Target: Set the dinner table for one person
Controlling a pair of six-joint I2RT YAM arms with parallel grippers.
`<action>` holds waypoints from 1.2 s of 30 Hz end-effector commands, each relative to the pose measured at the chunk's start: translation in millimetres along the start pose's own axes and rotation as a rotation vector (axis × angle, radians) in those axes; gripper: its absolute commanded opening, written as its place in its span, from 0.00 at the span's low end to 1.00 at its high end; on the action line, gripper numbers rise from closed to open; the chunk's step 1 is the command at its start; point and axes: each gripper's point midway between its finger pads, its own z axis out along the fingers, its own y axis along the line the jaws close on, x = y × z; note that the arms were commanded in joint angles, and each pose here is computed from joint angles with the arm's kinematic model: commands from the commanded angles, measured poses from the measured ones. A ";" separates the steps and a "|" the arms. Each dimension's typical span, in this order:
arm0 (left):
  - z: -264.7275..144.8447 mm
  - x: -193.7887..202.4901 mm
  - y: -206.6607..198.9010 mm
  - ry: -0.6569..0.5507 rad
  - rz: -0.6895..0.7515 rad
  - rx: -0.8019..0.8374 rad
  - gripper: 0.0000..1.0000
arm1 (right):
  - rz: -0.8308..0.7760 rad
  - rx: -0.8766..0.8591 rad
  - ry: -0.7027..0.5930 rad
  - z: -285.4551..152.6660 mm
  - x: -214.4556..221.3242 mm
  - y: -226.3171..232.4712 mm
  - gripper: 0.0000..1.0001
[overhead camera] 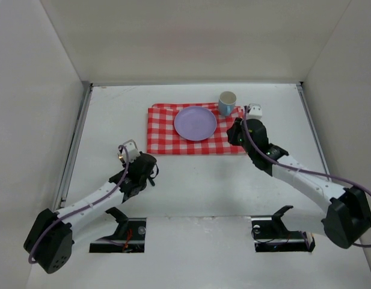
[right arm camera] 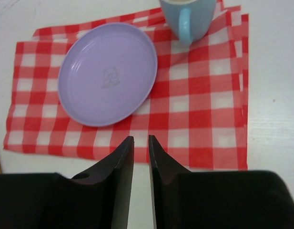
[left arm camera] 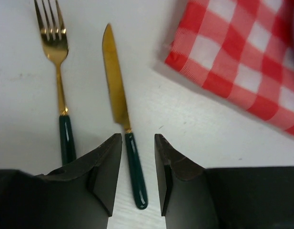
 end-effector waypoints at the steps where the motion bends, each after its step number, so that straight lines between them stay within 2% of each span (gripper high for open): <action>1: -6.1 16.6 18.3 0.082 0.059 -0.102 0.31 | 0.062 -0.045 -0.108 -19.2 -16.1 11.4 0.27; 6: -9.3 25.4 12.1 0.117 0.055 -0.110 0.36 | 0.069 -0.071 -0.104 -25.6 4.2 5.7 0.34; 13: -6.1 40.0 -5.4 0.157 0.037 -0.105 0.39 | 0.082 -0.159 -0.080 -23.5 25.7 21.3 0.37; 19: 2.4 54.9 2.6 0.197 0.060 -0.165 0.32 | 0.086 -0.177 -0.091 -27.4 27.3 23.6 0.43; 24: 4.3 57.8 4.4 0.194 0.073 -0.176 0.10 | 0.101 -0.188 -0.120 -34.4 21.2 22.8 0.49; 26: 2.5 54.9 0.5 0.194 0.076 -0.164 0.04 | 0.112 -0.195 -0.134 -38.6 18.3 22.3 0.51; 28: -4.2 45.4 -9.9 0.170 0.089 -0.127 0.00 | 0.127 -0.193 -0.148 -41.8 15.2 18.1 0.52; 31: -21.8 20.6 -36.1 0.116 0.091 -0.057 0.00 | 0.161 -0.169 -0.174 -44.3 9.6 7.0 0.54; 36: -54.7 -3.7 -117.8 0.083 0.078 0.132 0.00 | 0.222 -0.112 -0.215 -44.7 0.7 -16.5 0.64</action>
